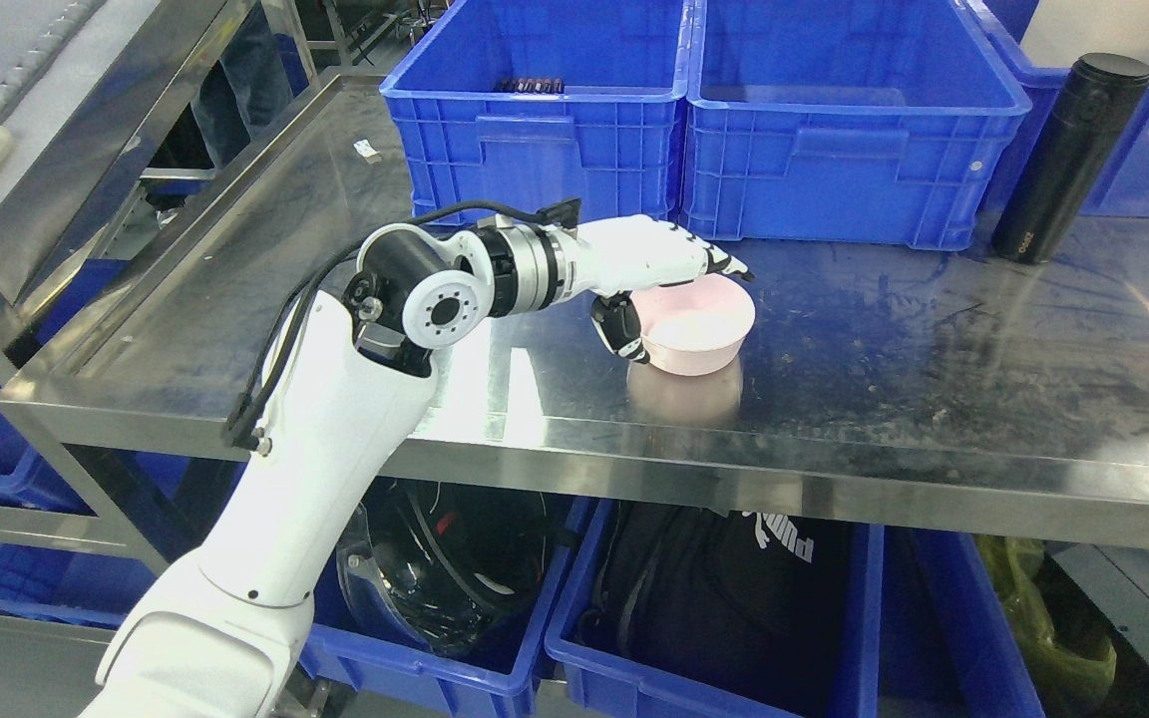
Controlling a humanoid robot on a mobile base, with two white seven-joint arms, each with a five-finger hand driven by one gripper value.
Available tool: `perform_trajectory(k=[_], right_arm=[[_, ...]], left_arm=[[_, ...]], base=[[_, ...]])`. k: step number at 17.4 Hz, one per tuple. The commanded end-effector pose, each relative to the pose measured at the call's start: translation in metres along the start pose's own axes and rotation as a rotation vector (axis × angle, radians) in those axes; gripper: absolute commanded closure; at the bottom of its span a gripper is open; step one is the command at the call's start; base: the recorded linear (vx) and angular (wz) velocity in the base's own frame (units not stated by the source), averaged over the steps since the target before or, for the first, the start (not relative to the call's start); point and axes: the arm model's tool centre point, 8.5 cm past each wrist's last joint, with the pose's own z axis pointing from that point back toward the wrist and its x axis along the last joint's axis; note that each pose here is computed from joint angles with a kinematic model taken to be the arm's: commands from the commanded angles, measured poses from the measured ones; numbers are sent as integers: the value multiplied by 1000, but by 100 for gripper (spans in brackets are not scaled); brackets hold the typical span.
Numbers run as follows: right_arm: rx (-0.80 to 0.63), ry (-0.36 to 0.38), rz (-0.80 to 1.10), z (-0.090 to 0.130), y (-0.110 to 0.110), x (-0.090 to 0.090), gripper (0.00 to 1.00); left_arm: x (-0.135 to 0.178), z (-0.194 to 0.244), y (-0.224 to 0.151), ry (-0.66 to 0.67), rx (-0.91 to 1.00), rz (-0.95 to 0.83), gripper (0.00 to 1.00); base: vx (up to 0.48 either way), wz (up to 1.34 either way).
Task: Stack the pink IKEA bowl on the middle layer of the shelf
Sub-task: 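Close the left hand fingers around the rim of the pink bowl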
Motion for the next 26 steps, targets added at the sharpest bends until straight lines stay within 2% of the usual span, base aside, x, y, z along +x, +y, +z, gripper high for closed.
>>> perform_trajectory(k=[1, 4, 11, 18, 26], right_arm=[[-18, -13, 1, 0, -11, 3, 0], [-18, -13, 1, 0, -11, 3, 0], [-18, -13, 1, 0, -11, 3, 0], [-18, -13, 1, 0, -11, 3, 0], [-18, -13, 1, 0, -11, 3, 0]], left_arm=[[16, -36, 24, 76, -181, -163, 11], [5, -44, 18, 103, -286, -154, 6], [-2, -71, -3, 79, -347, -80, 7], [-6, -72, -5, 91, -364, -80, 13], [-28, -77, -22, 105, -400, -20, 27]], base=[[0, 0], [0, 0], [0, 0], [0, 0], [0, 0]])
